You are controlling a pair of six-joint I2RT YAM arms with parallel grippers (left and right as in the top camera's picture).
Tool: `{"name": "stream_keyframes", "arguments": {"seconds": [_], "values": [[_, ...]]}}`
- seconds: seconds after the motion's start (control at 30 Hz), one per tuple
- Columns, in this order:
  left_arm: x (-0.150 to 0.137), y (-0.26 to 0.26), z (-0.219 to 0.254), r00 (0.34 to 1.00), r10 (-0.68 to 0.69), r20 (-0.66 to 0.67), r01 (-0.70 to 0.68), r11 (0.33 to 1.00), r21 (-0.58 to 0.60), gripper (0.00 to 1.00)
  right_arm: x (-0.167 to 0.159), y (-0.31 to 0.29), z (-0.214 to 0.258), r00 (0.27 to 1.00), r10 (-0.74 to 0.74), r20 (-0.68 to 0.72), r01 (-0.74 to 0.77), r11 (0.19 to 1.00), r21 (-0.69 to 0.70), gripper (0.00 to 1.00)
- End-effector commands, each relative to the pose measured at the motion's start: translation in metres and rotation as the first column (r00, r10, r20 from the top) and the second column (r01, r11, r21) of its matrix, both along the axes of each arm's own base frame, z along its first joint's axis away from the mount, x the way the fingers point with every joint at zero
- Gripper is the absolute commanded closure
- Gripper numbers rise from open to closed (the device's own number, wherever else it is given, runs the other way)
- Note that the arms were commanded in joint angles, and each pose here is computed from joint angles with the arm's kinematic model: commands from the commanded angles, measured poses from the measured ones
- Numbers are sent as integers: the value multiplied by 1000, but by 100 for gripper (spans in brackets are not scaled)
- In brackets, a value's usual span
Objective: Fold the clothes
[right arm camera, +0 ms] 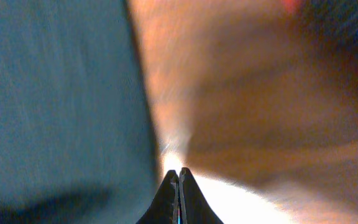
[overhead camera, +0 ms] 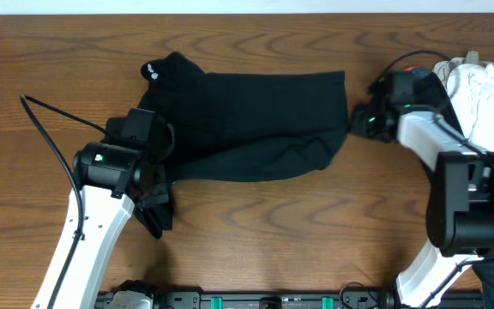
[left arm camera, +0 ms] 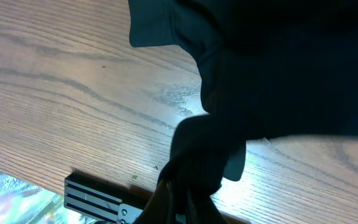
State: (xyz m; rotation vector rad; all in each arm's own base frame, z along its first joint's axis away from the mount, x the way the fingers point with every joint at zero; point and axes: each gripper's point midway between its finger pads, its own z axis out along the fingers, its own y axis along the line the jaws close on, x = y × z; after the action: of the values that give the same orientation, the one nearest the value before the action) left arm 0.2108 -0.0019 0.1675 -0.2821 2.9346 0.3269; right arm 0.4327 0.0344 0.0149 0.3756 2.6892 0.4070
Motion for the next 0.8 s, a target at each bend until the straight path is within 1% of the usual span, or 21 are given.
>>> {"name": "stream_keyframes", "arguments": {"seconds": [0.0, 0.03, 0.07, 0.1, 0.17, 0.23, 0.3, 0.4, 0.47, 0.5, 0.6, 0.7, 0.77], "values": [[4, 2, 10, 999, -16, 30, 16, 1000, 4, 94, 21, 11, 27, 994, 74, 84, -82, 993, 85, 89], [4, 2, 10, 999, -18, 30, 18, 1000, 4, 94, 22, 18, 35, 989, 110, 96, -122, 985, 120, 79], [4, 2, 10, 999, -20, 29, 20, 1000, 5, 94, 21, 24, 41, 985, 140, 103, -155, 976, 150, 73], [5, 2, 10, 999, -20, 30, 20, 1000, 5, 94, 18, 31, 48, 980, 170, 106, -187, 964, 188, 70], [5, 2, 10, 999, -20, 31, 20, 1000, 4, 94, 6, 48, 63, 968, 234, 93, -251, 928, 276, 66], [5, 1, 10, 999, -20, 32, 20, 1000, 4, 94, -15, 69, 72, 952, 301, 57, -301, 880, 368, 66], [5, 1, 10, 999, -20, 32, 20, 1000, 4, 94, -36, 83, 69, 936, 351, -4, -320, 860, 398, 66], [6, 1, 10, 999, -20, 34, 20, 1000, 4, 94, -70, 108, 56, 885, 457, -88, -394, 836, 381, 66], [7, 1, 10, 999, -21, 38, 21, 1000, 4, 94, -87, 120, 41, 854, 498, -153, -433, 842, 323, 64], [7, 1, 10, 999, -24, 38, 24, 1000, 4, 94, -94, 124, 33, 840, 512, -179, -455, 845, 282, 61], [8, 1, 10, 999, -31, 41, 30, 1000, 4, 94, -108, 133, 13, 825, 515, -233, -477, 855, 201, 55], [9, 1, 10, 999, -31, 45, 30, 1000, 4, 94, -115, 146, 2, 819, 531, -220, -498, 846, 187, 53], [9, 1, 10, 998, -31, 47, 30, 1000, 3, 94, -118, 152, -2, 816, 536, -216, -504, 843, 189, 55]]}}
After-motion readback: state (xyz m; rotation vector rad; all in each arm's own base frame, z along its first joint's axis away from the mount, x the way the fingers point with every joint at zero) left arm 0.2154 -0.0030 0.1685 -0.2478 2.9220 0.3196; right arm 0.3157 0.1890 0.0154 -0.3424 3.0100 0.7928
